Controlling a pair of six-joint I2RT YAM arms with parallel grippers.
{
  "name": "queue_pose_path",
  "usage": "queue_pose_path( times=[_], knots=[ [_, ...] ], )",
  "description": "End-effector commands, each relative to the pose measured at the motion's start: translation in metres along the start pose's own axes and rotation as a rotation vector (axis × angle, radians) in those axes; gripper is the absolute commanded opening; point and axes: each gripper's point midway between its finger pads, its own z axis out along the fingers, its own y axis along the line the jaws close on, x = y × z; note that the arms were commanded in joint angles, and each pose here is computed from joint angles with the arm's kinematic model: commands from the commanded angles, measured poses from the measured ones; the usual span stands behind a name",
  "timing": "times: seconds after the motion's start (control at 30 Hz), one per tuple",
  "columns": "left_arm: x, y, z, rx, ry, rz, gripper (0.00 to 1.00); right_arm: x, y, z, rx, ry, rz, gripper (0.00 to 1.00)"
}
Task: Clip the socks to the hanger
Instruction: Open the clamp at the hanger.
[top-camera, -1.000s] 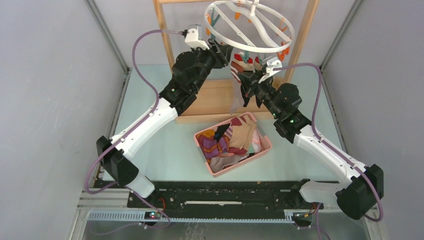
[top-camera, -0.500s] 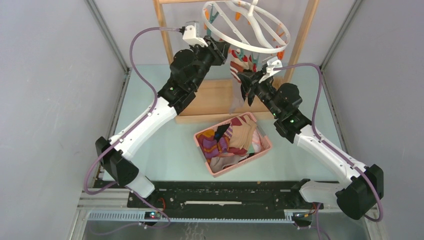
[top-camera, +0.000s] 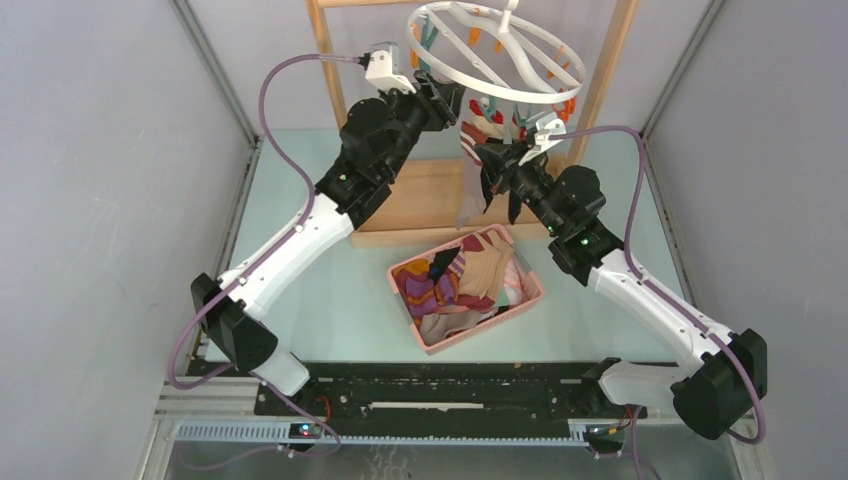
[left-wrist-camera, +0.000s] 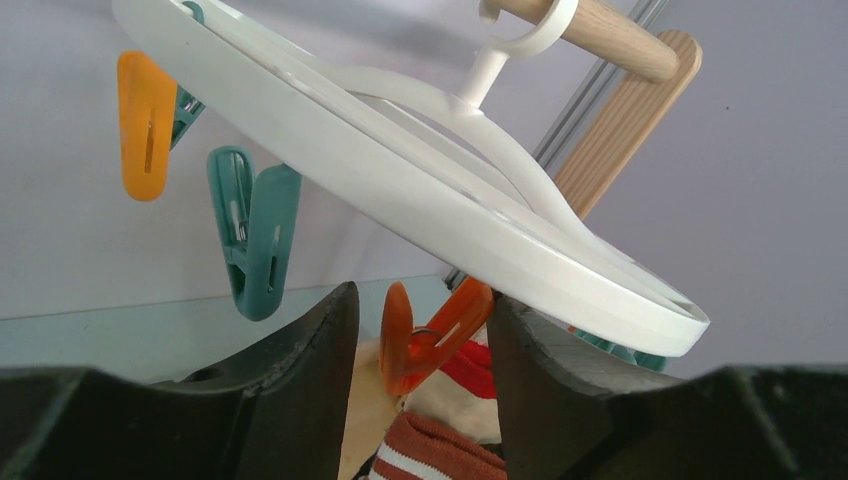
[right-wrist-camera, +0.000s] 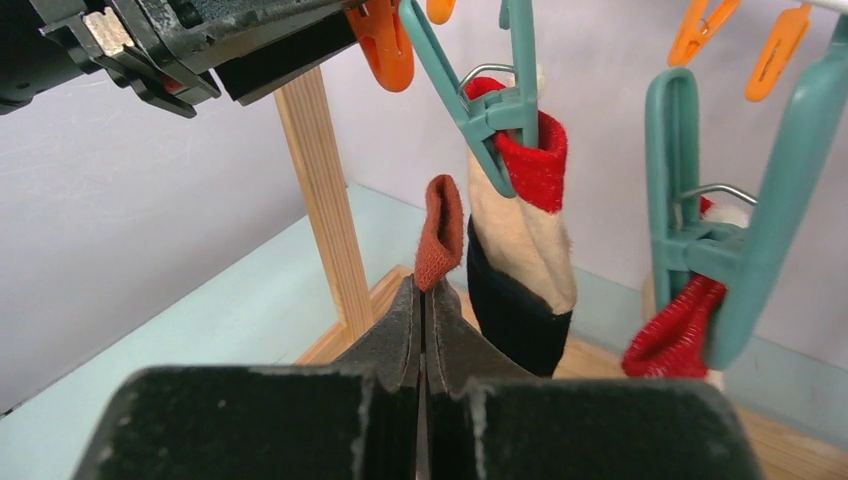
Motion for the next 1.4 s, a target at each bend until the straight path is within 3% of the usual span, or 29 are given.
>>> queue_pose_path(
  times=[0.0,0.4,1.1,1.2,1.37],
  knots=[
    [-0.040,-0.008,-0.007,0.011,-0.086,-0.010,0.55,-0.041,0.004,0.001,-0.013,-0.108,0.008,0.00],
    [-0.038,-0.005,-0.002,-0.005,-0.076,0.004,0.55,-0.043,0.004,0.001,-0.017,-0.113,0.012,0.00],
    [-0.040,-0.007,-0.001,0.005,-0.068,0.028,0.19,-0.045,0.011,0.000,-0.060,-0.116,0.015,0.00],
    [-0.041,-0.003,-0.002,-0.019,-0.069,0.033,0.10,-0.047,0.018,0.001,-0.100,-0.125,0.015,0.00],
    [-0.043,0.003,-0.003,-0.070,-0.061,0.041,0.06,-0.047,0.026,0.002,-0.125,-0.135,0.019,0.00]
  ],
)
